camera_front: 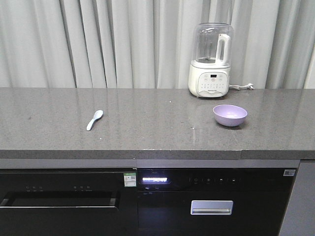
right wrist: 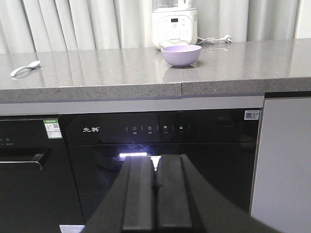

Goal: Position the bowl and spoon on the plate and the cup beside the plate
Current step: 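Drive the base toward the white spoon and lavender bowl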

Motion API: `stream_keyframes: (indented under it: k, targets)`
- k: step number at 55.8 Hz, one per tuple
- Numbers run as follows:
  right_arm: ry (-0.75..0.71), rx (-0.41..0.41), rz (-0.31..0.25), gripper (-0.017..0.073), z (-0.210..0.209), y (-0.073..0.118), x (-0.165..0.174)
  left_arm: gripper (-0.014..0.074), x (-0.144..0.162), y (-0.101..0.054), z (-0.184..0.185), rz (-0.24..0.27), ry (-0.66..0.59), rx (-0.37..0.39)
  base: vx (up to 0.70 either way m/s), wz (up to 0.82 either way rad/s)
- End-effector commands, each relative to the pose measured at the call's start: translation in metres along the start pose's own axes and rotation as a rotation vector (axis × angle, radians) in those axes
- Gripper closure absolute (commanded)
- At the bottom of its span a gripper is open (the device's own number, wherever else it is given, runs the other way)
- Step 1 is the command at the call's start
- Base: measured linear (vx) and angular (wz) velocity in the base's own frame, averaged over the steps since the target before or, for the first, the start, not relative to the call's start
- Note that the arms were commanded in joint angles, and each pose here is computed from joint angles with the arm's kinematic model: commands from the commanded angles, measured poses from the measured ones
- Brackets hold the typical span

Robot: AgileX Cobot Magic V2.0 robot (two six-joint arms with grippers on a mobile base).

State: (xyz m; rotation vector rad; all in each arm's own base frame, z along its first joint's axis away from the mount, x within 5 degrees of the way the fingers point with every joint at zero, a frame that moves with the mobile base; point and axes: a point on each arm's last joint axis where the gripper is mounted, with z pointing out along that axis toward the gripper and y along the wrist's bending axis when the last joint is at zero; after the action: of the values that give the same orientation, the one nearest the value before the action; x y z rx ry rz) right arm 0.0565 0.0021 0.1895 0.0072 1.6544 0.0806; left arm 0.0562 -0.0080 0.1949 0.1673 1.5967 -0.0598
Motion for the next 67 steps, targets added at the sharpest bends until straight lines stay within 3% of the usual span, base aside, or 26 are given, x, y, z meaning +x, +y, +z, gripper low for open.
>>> stream_keyframes:
  k: [1, 67]
  targets:
    - [-0.083, -0.008, -0.020, 0.0568, -0.0004, 0.0009, -0.0065, 0.0594, -0.0166, 0.0011, -0.0025, -0.015, -0.115, -0.007, 0.00, 0.00]
    - [-0.083, -0.008, -0.020, 0.0568, -0.0004, 0.0009, -0.0065, 0.0594, -0.0166, 0.0011, -0.0025, -0.015, -0.115, -0.007, 0.02, -0.05]
